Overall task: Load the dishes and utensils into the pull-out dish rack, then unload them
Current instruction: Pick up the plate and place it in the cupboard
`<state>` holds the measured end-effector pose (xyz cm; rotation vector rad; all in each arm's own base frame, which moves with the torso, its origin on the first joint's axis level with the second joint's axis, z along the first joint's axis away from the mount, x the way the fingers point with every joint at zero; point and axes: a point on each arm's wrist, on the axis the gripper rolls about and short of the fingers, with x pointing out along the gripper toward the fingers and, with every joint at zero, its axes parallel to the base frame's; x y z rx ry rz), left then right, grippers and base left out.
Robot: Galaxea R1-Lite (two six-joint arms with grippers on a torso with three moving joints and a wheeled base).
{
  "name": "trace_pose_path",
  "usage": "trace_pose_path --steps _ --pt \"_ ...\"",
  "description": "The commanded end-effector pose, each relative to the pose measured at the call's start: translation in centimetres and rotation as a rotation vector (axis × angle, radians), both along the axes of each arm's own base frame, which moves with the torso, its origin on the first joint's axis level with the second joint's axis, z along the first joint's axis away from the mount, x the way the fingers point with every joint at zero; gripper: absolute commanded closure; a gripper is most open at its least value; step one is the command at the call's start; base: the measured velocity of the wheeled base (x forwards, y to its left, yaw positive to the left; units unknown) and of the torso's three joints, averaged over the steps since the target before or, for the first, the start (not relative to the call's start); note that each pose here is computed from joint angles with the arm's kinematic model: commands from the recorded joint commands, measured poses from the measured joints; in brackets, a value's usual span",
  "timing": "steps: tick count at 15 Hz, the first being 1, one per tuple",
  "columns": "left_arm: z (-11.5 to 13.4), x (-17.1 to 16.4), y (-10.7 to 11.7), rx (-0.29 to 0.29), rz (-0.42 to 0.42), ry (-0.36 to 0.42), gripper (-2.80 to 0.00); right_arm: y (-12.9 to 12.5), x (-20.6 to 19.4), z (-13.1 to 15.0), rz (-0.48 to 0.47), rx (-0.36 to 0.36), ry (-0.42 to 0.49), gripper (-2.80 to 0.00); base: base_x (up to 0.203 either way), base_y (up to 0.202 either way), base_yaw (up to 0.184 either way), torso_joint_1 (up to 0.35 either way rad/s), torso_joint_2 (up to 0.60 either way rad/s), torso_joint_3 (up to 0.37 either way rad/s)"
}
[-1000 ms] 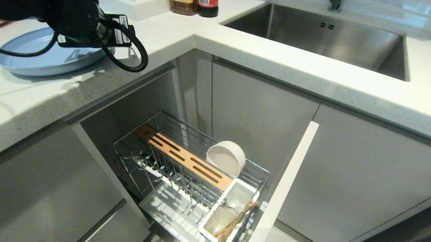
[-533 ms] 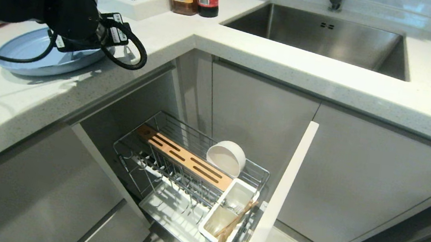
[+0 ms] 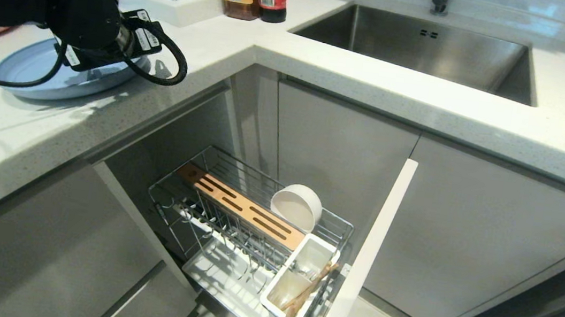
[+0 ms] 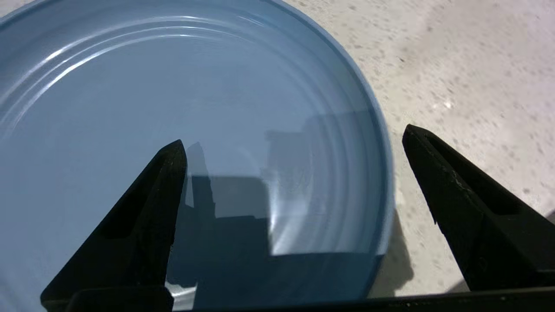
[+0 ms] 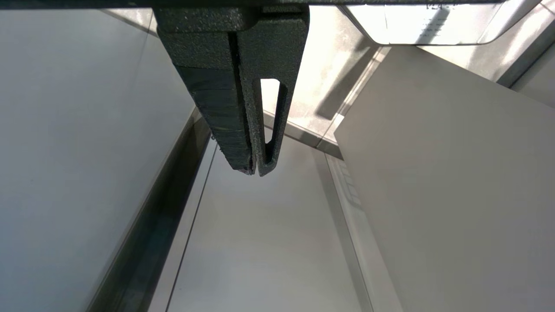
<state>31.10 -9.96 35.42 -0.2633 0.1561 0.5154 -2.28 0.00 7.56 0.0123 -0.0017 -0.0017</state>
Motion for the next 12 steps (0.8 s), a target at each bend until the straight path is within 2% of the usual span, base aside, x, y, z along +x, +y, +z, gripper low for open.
trace_pose_path --steps 1,10,11,12 --pt "0.12 -0.09 0.29 -0.009 0.014 -0.007 -2.8 0.0 0.01 -0.04 0.0 0.0 0.002 0.0 0.0 0.0 0.0 0.0 0.0 0.0" --pt "-0.57 0.18 0.64 -0.013 0.025 0.012 -2.8 0.0 0.01 -0.04 0.0 0.0 0.002 0.0 0.0 0.0 0.0 0.0 0.0 0.0" --pt "-0.85 0.24 0.64 -0.009 0.027 0.022 0.0 0.0 0.01 -0.04 0.0 0.0 0.002 0.0 0.0 0.0 0.0 0.0 0.0 0.0" --pt "-0.84 0.25 0.63 -0.011 0.026 0.02 0.0 0.0 0.01 -0.04 0.0 0.0 0.002 0.0 0.0 0.0 0.0 0.0 0.0 0.0"
